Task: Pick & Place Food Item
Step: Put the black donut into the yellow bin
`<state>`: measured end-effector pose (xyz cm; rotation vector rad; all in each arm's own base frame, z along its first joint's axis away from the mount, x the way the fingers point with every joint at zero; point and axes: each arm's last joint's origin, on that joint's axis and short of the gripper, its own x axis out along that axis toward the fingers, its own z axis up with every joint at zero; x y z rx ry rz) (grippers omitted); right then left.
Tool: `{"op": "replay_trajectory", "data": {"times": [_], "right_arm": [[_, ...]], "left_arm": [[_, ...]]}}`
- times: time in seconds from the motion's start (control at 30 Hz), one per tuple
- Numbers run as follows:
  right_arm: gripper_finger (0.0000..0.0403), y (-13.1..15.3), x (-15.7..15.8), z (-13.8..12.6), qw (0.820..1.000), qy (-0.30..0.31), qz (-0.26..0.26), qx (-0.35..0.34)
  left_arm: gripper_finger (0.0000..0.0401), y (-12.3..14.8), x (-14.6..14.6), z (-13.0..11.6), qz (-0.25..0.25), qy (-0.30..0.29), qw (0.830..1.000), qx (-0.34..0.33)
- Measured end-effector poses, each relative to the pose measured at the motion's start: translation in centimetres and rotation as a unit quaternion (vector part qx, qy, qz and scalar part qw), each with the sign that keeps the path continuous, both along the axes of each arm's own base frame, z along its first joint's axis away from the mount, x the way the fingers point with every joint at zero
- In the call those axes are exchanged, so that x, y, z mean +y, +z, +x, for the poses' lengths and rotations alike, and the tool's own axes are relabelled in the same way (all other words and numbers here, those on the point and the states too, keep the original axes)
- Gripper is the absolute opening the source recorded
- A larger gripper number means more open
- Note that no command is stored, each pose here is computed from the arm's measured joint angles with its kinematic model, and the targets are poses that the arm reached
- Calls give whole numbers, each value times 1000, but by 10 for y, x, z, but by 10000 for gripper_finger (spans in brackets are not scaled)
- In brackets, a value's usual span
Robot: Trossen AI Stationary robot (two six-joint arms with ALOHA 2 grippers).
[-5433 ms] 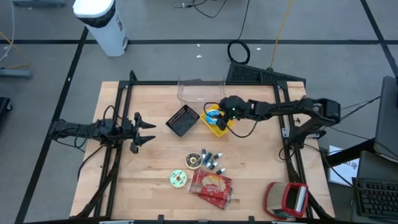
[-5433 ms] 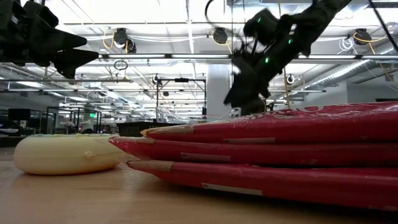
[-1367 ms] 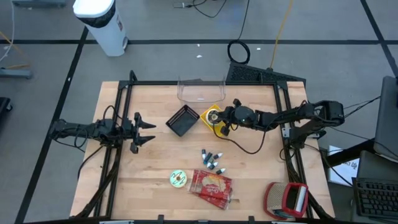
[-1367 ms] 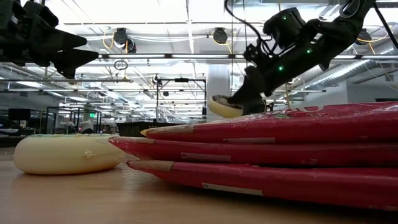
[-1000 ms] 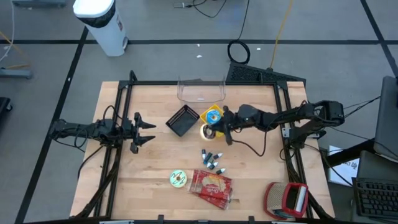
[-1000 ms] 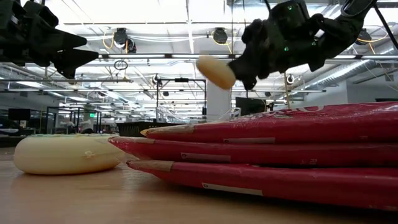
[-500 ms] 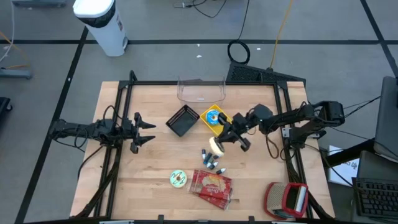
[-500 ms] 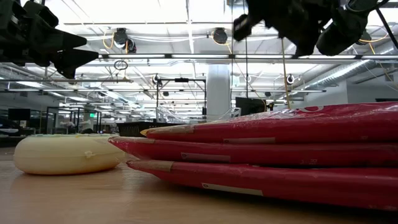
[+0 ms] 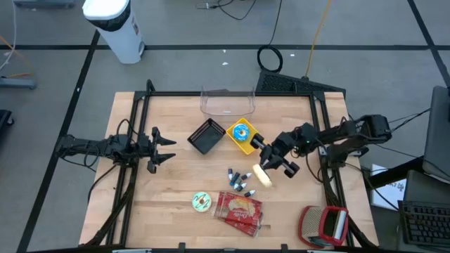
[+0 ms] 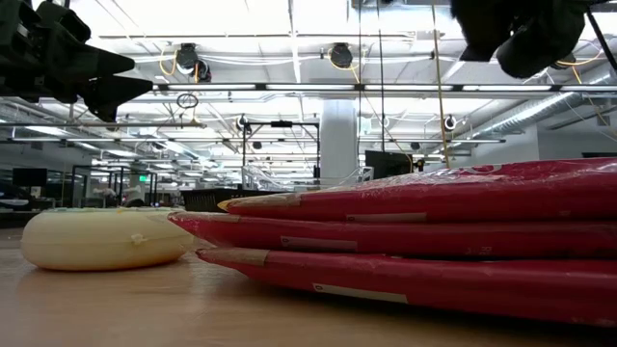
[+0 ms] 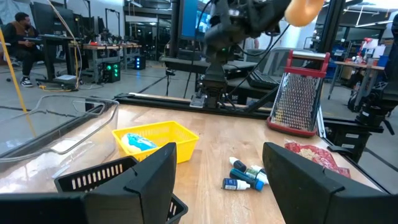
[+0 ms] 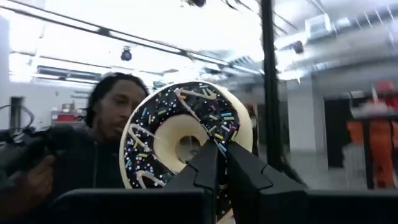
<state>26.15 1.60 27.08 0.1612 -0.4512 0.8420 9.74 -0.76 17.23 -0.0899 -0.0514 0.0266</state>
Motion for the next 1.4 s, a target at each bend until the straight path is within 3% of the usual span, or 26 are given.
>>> {"op": "replay_trajectory", "data": {"times": [0.3, 0.43, 0.53, 0.63, 0.73, 0.87, 0.93, 1.2, 1.4], "right_arm": [[11, 5, 6, -4, 999, 3, -29, -27], [11, -8, 3, 7, 997, -49, -18, 52], [11, -25, 0, 17, 982, -123, -3, 146], [11, -46, -7, 23, 939, -228, 14, 257], [11, -65, -15, 23, 871, -353, 20, 341], [11, -78, -26, 19, 789, -481, 4, 382], [11, -79, -30, 18, 766, -522, -15, 375], [11, -71, -34, 18, 709, -614, -178, 298], [11, -70, -34, 16, 628, -662, -303, 274]], "left_arm": [[241, 0, 0, 0, 0, 0, 1000, 0], [241, 0, 0, 0, 0, -1, 1000, 0], [241, 0, 0, 0, 0, -1, 1000, 0], [241, 0, 0, 0, 0, -1, 1000, 0], [241, 0, 0, 0, 0, -1, 1000, 0], [241, 0, 0, 0, 0, 0, 1000, 0], [241, 0, 0, 0, 0, -1, 1000, 0], [241, 0, 0, 0, 0, -1, 1000, 0], [241, 0, 0, 0, 0, -1, 1000, 0]]}}
